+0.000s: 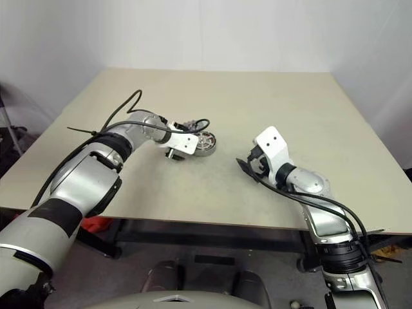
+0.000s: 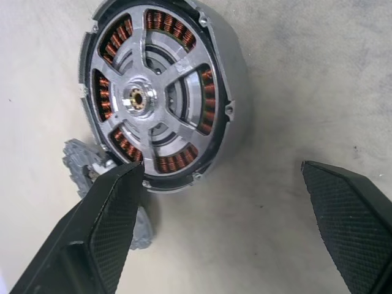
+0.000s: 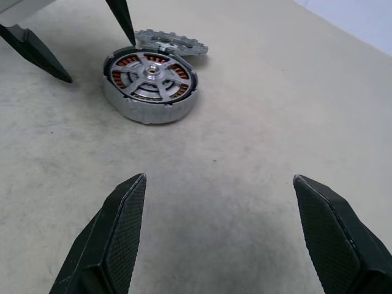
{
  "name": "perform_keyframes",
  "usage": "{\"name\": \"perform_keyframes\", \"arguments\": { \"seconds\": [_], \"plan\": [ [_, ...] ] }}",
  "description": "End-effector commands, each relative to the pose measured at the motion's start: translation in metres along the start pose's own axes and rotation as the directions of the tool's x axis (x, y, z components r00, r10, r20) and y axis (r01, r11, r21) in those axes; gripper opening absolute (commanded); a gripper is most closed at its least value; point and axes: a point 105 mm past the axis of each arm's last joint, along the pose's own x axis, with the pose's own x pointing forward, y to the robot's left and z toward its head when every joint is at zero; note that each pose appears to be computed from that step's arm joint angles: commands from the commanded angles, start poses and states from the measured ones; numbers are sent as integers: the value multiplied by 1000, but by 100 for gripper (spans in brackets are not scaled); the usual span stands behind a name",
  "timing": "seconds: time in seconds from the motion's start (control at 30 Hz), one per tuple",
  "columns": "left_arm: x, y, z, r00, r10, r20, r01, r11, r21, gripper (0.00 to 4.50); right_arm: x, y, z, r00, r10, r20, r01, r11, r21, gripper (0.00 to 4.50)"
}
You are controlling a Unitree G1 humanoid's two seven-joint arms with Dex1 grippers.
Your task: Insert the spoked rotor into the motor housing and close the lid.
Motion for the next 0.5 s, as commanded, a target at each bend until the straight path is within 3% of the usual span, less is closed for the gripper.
{"name": "perform_keyframes", "arguments": {
  "seconds": [0.03,0.17,0.5],
  "plan": [
    [-9,16,7,1000,31,1,-31,998,46,431,-5,-4,17,998,-31,63,32,999,-14,433],
    [-8,18,11,999,39,12,-39,998,51,378,-6,-3,18,997,-40,67,41,999,-8,437],
    [-3,16,12,999,48,9,-48,997,57,378,-7,-2,17,997,-50,67,50,999,0,437]
  ]
}}
